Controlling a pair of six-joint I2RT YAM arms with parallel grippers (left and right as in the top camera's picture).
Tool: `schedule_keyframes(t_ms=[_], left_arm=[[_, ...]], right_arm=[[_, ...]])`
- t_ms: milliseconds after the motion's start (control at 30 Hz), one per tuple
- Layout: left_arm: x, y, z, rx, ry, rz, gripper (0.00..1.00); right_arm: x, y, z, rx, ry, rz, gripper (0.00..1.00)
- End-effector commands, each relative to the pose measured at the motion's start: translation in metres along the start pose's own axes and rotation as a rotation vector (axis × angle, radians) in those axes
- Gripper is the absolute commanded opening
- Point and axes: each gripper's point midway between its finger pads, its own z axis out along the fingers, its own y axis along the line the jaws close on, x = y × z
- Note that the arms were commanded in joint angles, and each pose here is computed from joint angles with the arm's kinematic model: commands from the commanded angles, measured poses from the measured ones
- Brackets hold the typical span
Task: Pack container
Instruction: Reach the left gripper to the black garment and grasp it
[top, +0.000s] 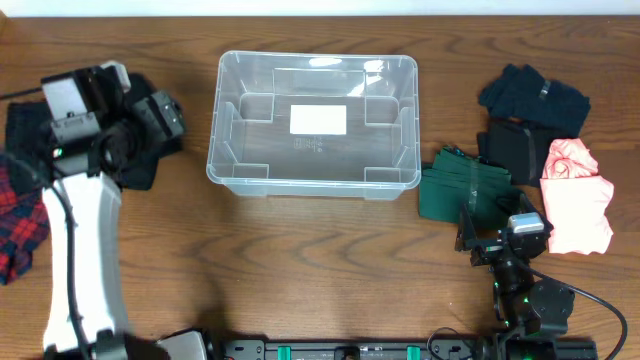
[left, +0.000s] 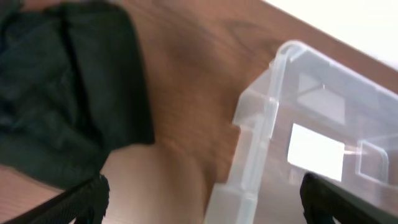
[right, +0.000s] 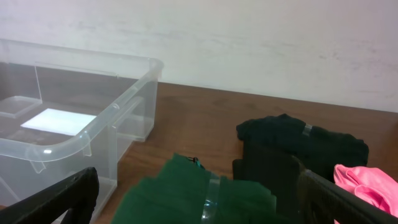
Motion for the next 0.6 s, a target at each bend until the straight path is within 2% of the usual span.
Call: schedule_keyframes(t_ms=[0, 200, 567], left_arm=[[-0.018, 0.002, 0.014, 0.017, -0.039, 0.026, 0.98], [-0.035, 0.037, 0.057, -0.128, -0.089, 0.047, 0.98], [-0.020, 0.091, 0.129, -0.322, -0.038, 0.118, 0.99]], right_arm=[[0.001, 0.000, 0.000, -0.001, 0.000, 0.005, 0.99], [0.001, 0.000, 0.000, -0.001, 0.000, 0.005, 0.99], [0.001, 0.000, 0.000, -0.001, 0.000, 0.005, 0.99]])
